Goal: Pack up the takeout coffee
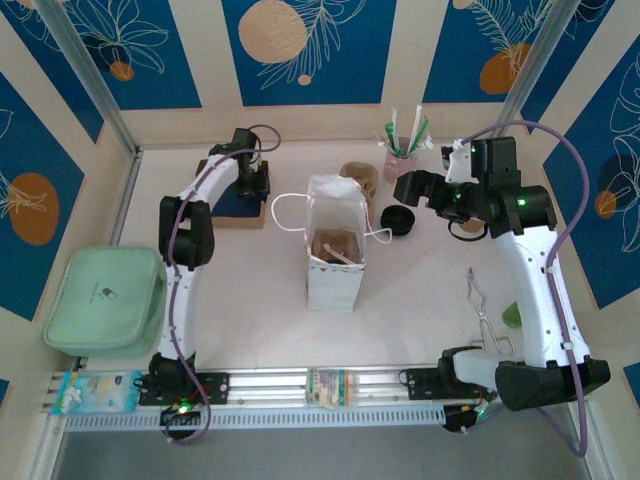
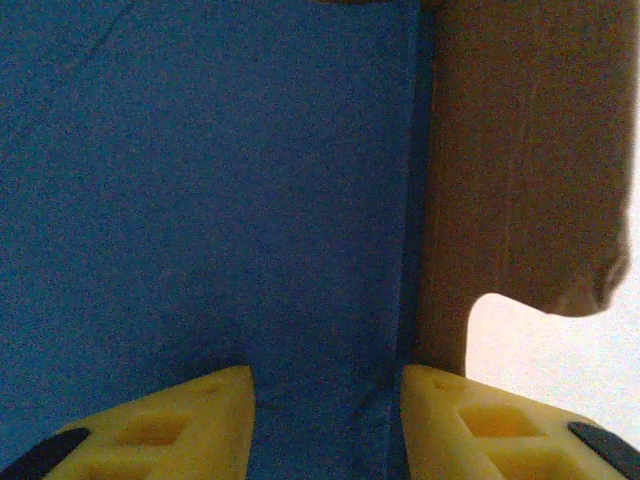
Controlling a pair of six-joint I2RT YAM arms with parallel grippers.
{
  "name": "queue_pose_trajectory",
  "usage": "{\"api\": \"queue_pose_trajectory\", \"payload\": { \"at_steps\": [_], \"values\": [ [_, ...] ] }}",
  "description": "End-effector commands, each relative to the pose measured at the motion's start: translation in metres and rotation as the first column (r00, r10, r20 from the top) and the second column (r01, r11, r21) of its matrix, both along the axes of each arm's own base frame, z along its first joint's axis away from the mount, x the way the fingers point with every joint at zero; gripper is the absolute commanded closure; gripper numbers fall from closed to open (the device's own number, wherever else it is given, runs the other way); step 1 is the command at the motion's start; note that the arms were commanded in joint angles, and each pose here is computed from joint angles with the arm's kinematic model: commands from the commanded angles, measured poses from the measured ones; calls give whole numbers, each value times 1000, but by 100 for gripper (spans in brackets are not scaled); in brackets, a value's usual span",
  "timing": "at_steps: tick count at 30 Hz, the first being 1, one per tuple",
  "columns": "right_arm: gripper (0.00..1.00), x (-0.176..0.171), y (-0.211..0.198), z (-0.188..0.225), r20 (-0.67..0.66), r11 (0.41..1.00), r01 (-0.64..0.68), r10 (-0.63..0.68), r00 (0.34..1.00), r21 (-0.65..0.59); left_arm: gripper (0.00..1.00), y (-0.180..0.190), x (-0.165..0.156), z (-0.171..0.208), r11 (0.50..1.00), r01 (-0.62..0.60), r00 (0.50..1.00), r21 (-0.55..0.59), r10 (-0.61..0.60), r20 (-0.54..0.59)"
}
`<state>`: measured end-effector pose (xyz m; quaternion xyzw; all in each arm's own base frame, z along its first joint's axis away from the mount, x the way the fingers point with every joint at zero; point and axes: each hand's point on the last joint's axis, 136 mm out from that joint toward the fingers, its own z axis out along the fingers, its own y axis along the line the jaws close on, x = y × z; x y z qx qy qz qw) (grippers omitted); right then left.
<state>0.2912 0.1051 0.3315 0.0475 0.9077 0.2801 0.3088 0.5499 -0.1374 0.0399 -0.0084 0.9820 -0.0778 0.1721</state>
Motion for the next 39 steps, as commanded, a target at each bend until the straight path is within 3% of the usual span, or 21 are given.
{"api": "queue_pose_trajectory", "payload": {
  "at_steps": [1,7,14,24,39],
  "values": [
    [4,1,3,3,13,1000,-25,25,1000,15,57,-2,-1,-8,999,32,999,29,-31,-20],
    [6,2,4,3,9,999,-26,26,1000,21,62,-2,-4,-16,999,38,999,37,-36,-38],
    [7,4,4,6,15,999,-24,24,1000,25,75,-2,-4,-12,998,49,998,37,-48,-32],
    [8,2,5,4,9,999,-28,28,1000,28,87,1,-1,18,997,64,998,51,-65,21],
    [10,-1,7,3,4,999,-31,31,1000,43,92,9,-1,61,993,72,993,89,-80,89]
  ]
}}
